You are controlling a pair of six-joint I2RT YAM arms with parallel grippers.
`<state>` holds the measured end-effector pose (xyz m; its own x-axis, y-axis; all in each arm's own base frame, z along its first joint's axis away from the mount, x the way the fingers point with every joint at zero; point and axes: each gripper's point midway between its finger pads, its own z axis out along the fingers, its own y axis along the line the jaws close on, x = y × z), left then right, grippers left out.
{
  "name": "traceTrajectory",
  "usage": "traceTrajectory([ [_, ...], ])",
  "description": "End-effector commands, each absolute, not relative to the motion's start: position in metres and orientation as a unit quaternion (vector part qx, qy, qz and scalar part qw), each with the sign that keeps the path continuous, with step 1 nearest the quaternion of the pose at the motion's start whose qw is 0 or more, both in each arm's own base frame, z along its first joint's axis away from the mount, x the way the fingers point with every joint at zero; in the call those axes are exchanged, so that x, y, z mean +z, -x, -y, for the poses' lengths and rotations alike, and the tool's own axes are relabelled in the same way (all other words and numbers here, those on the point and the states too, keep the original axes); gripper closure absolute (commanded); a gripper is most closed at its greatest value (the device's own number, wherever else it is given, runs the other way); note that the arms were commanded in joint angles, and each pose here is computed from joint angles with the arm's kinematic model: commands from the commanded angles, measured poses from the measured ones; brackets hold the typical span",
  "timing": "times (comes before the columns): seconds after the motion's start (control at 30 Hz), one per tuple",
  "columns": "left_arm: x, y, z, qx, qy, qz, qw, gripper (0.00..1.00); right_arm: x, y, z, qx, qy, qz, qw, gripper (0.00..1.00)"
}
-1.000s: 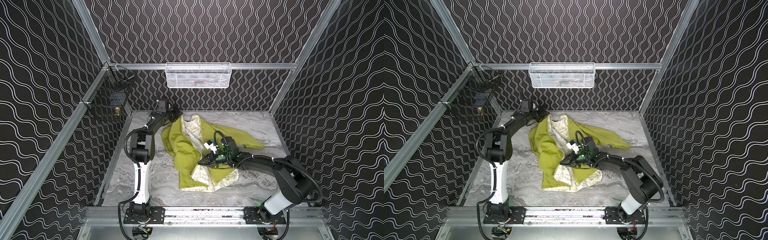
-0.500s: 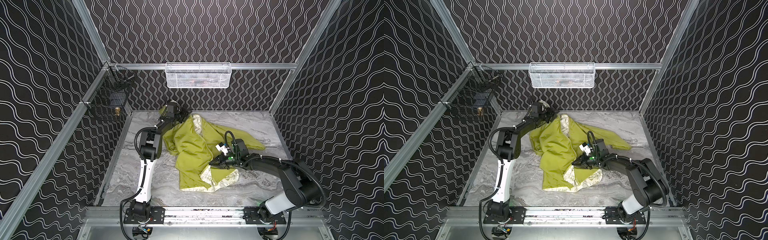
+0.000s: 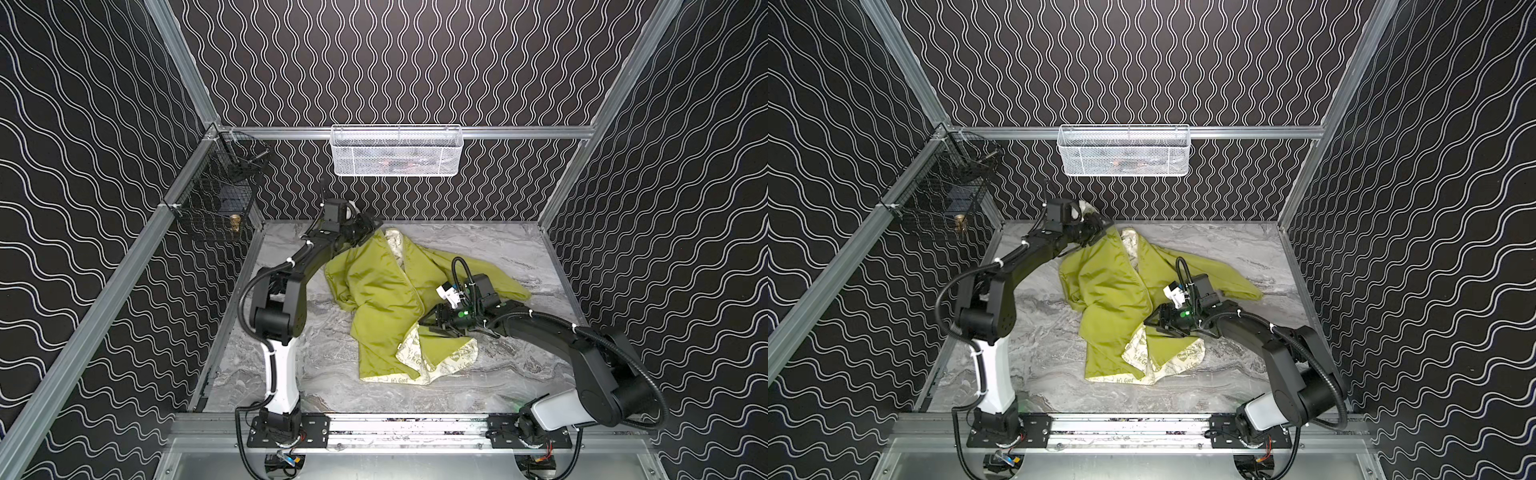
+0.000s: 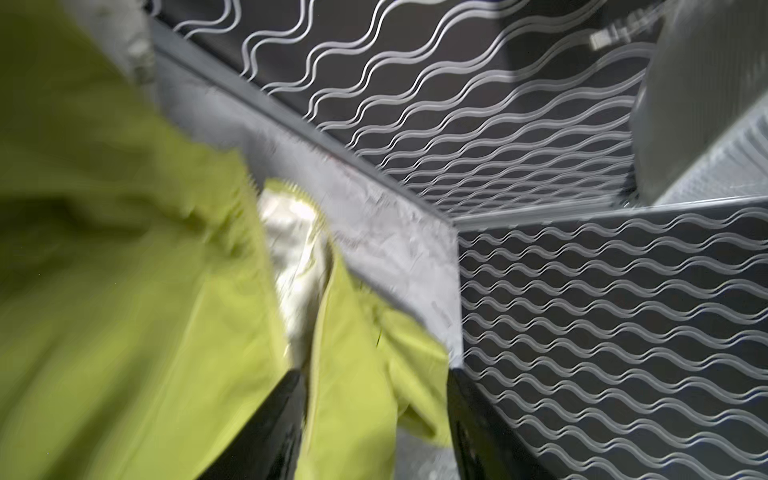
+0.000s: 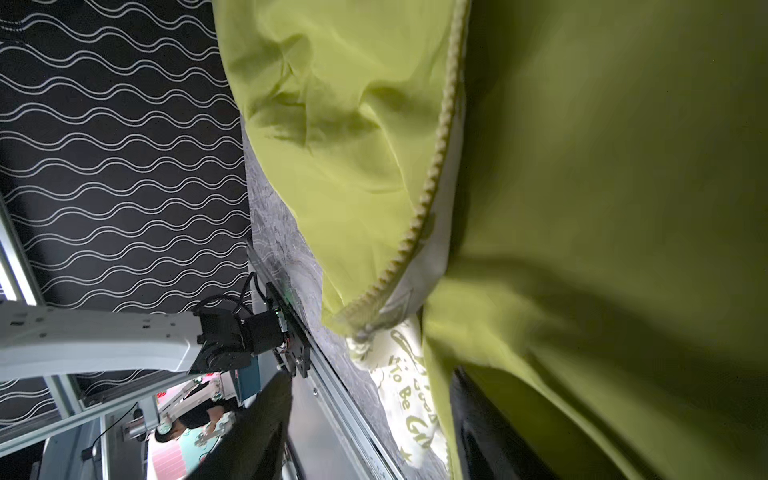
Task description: Zip up the jacket
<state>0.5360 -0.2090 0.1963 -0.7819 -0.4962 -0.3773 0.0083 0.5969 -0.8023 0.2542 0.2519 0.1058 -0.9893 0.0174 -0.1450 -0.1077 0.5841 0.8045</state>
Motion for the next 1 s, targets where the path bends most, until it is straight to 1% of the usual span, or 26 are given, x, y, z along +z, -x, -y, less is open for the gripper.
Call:
traceTrajectory([
  [0.0,0.188,-0.491,0.19,-0.346,0.106,-0.885,0.293,0.41,0.105,-0.258,-0.235,0.397,0.01,-0.914,0.086,0.38],
  [0.17,0.177,-0.413,0.162,-0.27,0.076,-0.921,0.269,0.38,0.113,-0.269,-0.211,0.317,-0.011,-0.941,0.12,0.39],
  [0.33,0.153,-0.34,0.159,-0.256,0.06,-0.937,0.23,0.36,0.113,-0.277,-0.185,0.242,-0.036,-0.958,0.147,0.31],
  [0.4,0.141,-0.314,0.164,-0.255,0.056,-0.941,0.215,0.35,0.108,-0.277,-0.181,0.231,-0.041,-0.961,0.146,0.28],
  [0.5,0.124,-0.283,0.173,-0.258,0.053,-0.945,0.195,0.35,0.095,-0.273,-0.173,0.206,-0.049,-0.968,0.136,0.26],
  [0.67,0.094,-0.26,0.168,-0.234,0.059,-0.954,0.176,0.35,0.07,-0.267,-0.157,0.158,-0.062,-0.978,0.121,0.25],
  [0.87,0.075,-0.257,0.174,-0.232,0.051,-0.958,0.162,0.35,0.047,-0.26,-0.152,0.144,-0.071,-0.982,0.101,0.25],
  [0.97,0.067,-0.257,0.18,-0.235,0.048,-0.958,0.156,0.36,0.039,-0.26,-0.155,0.151,-0.076,-0.981,0.095,0.25],
])
